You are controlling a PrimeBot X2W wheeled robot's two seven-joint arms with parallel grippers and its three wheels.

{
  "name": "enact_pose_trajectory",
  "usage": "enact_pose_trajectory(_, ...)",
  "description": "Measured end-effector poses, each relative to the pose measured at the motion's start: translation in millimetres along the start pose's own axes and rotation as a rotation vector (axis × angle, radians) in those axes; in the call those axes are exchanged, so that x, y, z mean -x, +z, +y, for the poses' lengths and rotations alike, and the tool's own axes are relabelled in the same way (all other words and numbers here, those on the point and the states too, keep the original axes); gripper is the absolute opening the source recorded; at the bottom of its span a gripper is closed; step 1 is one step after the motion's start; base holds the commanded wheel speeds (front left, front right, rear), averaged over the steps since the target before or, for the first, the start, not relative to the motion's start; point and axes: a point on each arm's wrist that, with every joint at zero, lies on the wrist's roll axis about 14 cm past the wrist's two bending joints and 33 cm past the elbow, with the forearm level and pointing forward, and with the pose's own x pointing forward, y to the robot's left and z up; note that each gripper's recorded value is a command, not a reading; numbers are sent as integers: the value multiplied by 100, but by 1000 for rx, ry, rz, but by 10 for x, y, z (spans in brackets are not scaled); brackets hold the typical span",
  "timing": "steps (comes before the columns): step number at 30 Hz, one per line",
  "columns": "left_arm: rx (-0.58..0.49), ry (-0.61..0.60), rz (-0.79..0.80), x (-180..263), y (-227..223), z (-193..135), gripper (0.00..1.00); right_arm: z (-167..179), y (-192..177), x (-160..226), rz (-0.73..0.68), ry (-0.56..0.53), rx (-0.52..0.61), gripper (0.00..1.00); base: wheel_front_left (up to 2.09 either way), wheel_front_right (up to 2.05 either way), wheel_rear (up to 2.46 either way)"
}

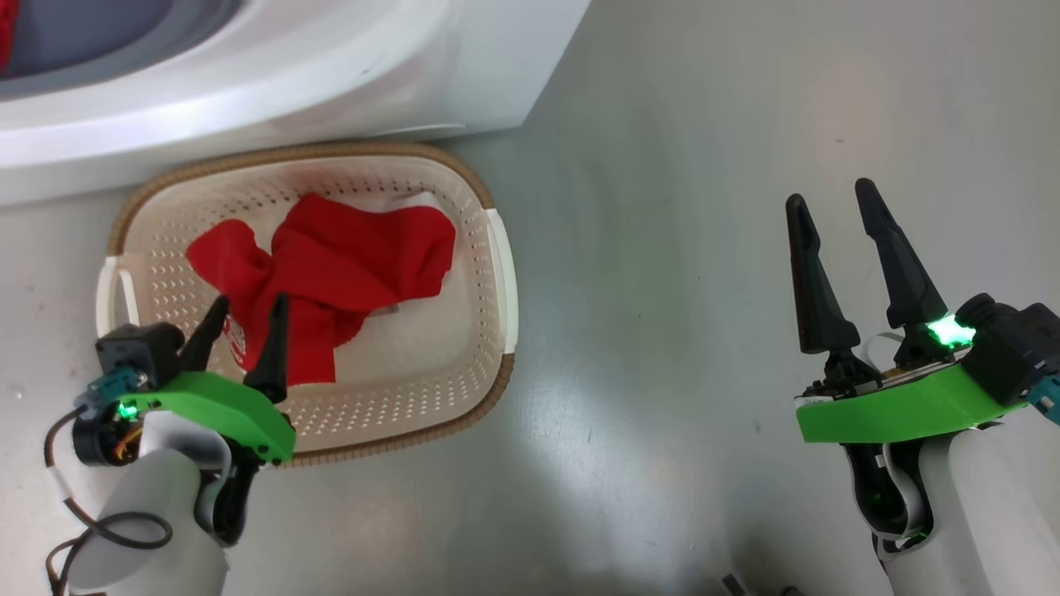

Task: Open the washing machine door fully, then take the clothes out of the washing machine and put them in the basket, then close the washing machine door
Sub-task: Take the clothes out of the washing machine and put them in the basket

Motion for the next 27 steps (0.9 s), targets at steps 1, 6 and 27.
enact_pose_trajectory(1, 0, -2, -5, 11, 21, -12, 100, 8, 21, 4, -5, 2, 0, 100, 0, 0, 0)
enact_pose_trajectory(6, 5, -6, -38, 112, 133, -55, 100, 40, 122, 44, -23, 6, 0, 100, 0, 0, 0)
enact_pose_trajectory(27, -81, -6, -347, 893, 1046, -193, 100, 220, 582, 462, -108, 32, -4, 100, 0, 0, 0)
